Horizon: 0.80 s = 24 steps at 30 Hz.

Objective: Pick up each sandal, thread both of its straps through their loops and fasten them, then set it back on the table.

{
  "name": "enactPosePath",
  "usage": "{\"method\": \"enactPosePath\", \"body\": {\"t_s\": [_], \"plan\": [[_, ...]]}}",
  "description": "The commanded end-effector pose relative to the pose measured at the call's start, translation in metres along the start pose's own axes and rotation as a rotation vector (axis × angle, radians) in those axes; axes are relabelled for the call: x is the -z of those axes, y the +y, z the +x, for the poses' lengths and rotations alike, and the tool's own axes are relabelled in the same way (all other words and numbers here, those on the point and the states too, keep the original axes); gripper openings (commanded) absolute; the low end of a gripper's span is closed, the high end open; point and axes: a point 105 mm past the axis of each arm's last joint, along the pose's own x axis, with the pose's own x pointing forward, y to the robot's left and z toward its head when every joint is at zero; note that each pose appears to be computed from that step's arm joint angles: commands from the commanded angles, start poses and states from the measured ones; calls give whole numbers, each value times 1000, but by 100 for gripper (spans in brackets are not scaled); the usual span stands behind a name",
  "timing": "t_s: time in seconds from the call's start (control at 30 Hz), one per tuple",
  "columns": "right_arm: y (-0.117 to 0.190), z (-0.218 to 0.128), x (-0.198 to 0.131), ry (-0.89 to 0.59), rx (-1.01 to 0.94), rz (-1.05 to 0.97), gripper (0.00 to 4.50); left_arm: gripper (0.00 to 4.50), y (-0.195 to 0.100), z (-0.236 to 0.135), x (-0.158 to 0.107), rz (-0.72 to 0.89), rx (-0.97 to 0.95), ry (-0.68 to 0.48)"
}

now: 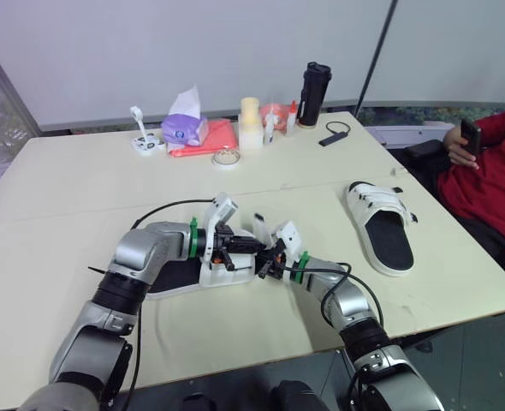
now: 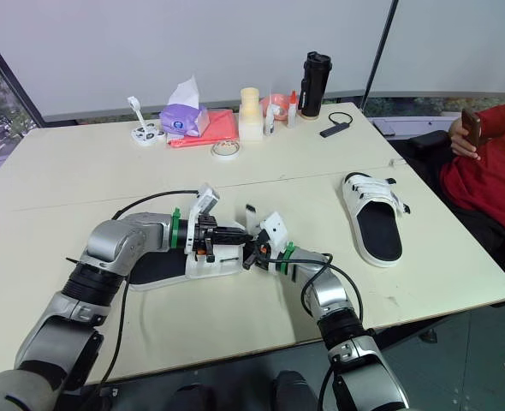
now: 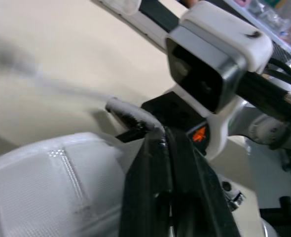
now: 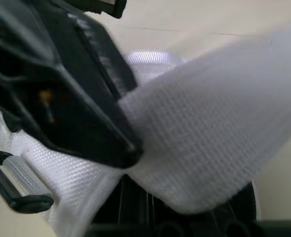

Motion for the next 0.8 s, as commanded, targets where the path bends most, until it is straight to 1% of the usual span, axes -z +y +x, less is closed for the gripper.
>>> {"method": "enactPosePath", "body": {"t_s": [0.03,0.1,0.17,0.23,0.3,0.33,0.37,0.43,0.47,0.5,0.53,0.57,0.6,0.67,0.73,0.8], "plan": [[-1,-11,58,186,64,104,0,2,4,-7,-21,36,-34,-65],[-1,-11,58,185,65,105,0,2,7,-11,-31,57,-63,-110],[-1,-11,58,184,67,106,0,2,10,-18,-49,122,-102,-185],[-1,-11,58,185,67,106,0,2,9,-25,-65,212,-137,-255],[-1,-12,58,185,67,106,0,2,2,-32,-75,363,-162,-275],[-1,-12,58,185,66,106,0,2,0,-33,-76,400,-165,-276],[-1,-12,59,187,65,106,0,2,-6,-37,-72,561,-181,-231],[-2,-13,60,194,64,105,0,2,-22,-43,-51,885,-142,-110],[-3,-13,61,196,64,105,0,2,-29,-43,-43,983,-115,-73],[-3,-13,61,197,63,105,0,2,-36,-44,-39,1090,-93,-63],[-3,-12,61,197,62,105,0,2,-40,-45,-37,1159,-80,-62],[-3,-12,60,196,62,104,0,2,-45,-46,-30,1314,-45,-37],[-3,-12,60,196,62,104,0,2,-46,-47,-27,1413,-41,-34],[-4,-12,60,196,63,104,0,2,-45,-50,-19,1551,-15,-27],[-4,-12,61,197,64,104,0,2,-43,-59,-22,1723,-38,-74],[-4,-12,61,197,65,105,0,2,-41,-64,-22,1835,-34,-100]]}}
